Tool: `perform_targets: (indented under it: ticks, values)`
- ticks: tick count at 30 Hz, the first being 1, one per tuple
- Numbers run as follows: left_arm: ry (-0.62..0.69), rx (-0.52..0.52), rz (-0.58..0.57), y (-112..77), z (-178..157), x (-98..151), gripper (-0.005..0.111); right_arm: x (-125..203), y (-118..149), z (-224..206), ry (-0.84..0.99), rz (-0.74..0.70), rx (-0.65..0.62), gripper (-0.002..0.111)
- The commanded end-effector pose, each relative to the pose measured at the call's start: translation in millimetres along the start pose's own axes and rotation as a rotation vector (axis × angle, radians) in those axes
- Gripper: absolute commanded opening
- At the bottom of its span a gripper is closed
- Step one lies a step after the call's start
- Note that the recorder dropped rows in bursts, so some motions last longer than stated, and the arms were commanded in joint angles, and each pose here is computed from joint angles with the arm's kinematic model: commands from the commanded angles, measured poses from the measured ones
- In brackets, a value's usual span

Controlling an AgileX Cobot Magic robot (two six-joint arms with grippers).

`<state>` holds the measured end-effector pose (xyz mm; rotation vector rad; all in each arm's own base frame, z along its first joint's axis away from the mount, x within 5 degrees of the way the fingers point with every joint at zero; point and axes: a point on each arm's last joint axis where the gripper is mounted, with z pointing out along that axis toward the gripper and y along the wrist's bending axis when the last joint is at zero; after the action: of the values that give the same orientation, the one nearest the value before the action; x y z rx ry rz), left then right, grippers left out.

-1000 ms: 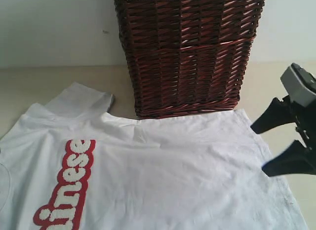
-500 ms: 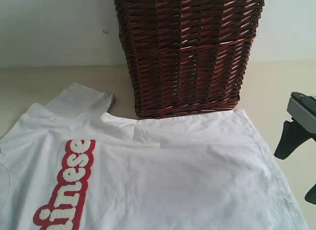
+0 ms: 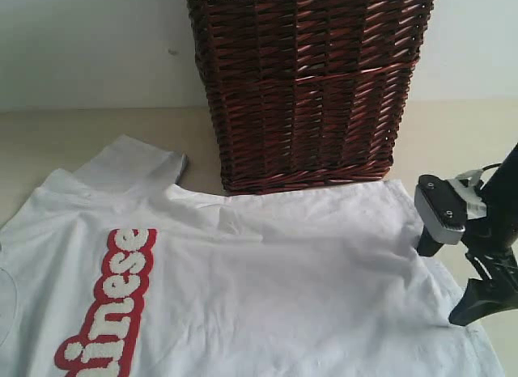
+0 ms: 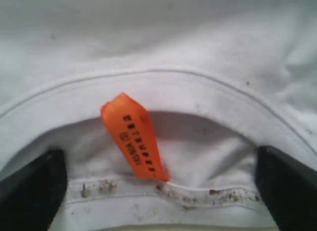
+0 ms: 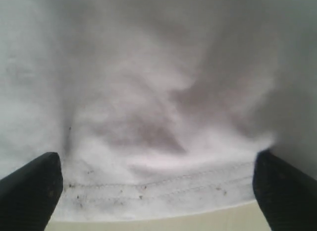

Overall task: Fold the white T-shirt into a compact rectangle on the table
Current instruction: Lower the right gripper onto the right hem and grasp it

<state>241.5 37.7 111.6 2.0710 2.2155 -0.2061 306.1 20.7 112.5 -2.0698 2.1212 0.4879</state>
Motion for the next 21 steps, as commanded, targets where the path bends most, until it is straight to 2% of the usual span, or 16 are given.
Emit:
perform_targets:
  ticks: [1, 5, 9, 12, 18, 21]
  values:
    - [-0.001, 0.042, -0.011, -3.4, 10, 2, 0.105, -3, -4, 5, 0.056, -0.002, 0.032, 0.104]
    - [-0.001, 0.042, -0.011, -3.4, 10, 2, 0.105, 1, -1, 0, 0.116, 0.008, 0.015, 0.104]
    - [-0.001, 0.042, -0.011, -3.4, 10, 2, 0.105, -8, 7, -39, 0.160, -0.063, 0.130, 0.104]
    - [-0.001, 0.042, -0.011, -3.4, 10, 2, 0.105, -14, 14, -55, 0.154, -0.089, 0.155, 0.104]
    - [-0.001, 0.042, -0.011, -3.4, 10, 2, 0.105, -24, 8, -40, -0.010, -0.054, 0.128, 0.104]
    - [-0.001, 0.042, -0.011, -3.4, 10, 2, 0.105, -18, 6, -21, 0.004, -0.048, 0.054, 0.104]
